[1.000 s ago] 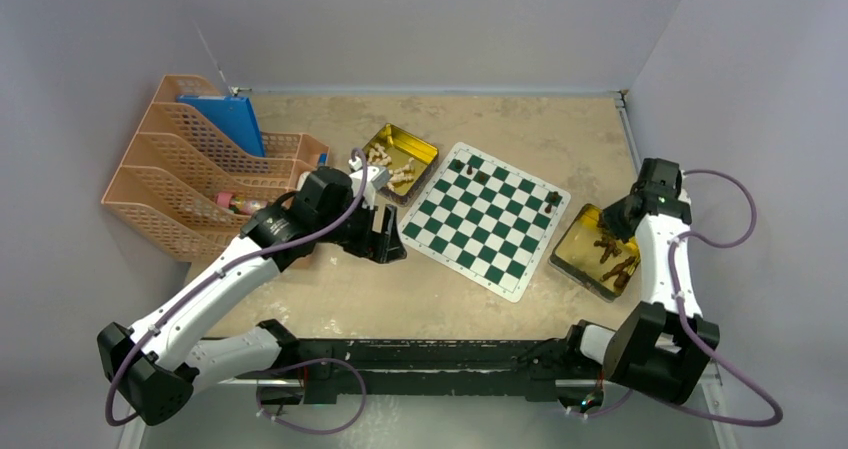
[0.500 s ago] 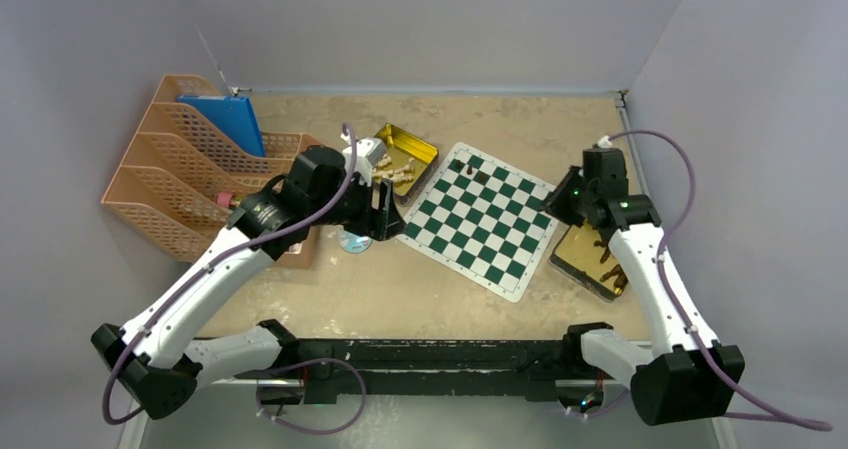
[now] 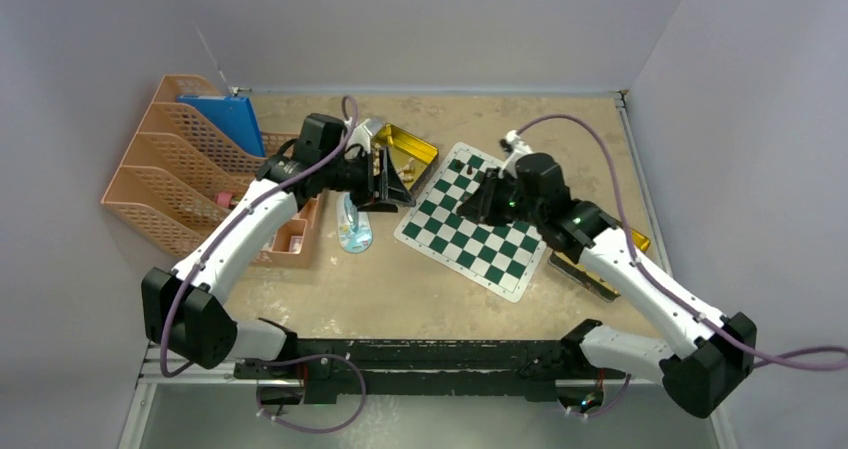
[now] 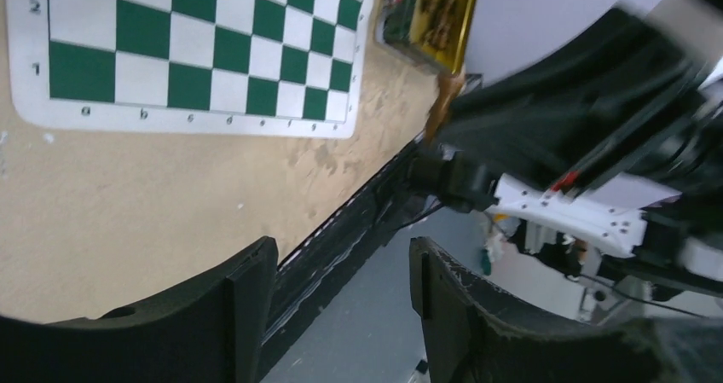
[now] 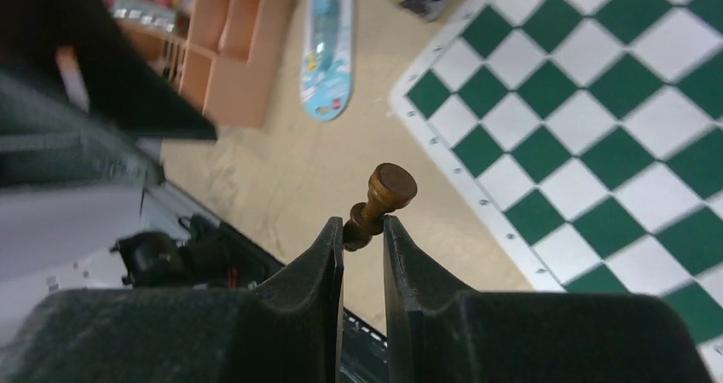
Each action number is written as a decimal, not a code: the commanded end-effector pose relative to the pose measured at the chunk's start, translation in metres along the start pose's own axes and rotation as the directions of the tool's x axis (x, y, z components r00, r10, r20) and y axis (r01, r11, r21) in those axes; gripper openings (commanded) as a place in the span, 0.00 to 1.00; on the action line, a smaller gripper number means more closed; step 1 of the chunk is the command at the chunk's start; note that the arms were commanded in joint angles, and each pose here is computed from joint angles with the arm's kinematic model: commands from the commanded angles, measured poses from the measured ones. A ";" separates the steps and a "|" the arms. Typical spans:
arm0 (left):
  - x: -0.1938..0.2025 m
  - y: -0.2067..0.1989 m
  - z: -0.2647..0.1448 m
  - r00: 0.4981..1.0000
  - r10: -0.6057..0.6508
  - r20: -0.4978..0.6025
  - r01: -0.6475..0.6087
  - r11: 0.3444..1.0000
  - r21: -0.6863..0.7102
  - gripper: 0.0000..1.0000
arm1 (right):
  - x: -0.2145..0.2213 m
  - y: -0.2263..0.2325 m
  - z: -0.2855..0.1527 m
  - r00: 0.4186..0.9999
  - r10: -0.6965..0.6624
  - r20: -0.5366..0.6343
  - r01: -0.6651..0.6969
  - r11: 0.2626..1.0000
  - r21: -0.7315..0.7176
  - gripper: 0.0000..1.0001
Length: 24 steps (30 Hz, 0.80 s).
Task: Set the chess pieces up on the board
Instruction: Place the chess piece on the chessboard.
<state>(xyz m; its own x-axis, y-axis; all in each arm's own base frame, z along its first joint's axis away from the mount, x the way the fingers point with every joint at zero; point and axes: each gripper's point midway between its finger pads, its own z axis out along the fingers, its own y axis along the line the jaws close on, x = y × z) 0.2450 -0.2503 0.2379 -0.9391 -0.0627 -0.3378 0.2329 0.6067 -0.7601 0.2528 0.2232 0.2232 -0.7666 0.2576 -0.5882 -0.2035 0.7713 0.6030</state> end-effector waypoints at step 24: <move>-0.014 -0.027 -0.017 0.964 -0.231 -0.132 0.256 0.943 0.213 0.53 | 0.024 0.138 0.024 0.958 -0.284 0.025 0.279 0.914 -0.296 0.12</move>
<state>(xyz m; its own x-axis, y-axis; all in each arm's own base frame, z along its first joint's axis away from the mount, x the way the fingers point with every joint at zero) 0.2520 -0.2525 0.2642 -0.9897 -0.1145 -0.0864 0.0314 0.4150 -0.9093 0.2115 0.3461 0.2433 -0.7246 -0.0192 -0.6889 -0.5413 0.6345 0.5517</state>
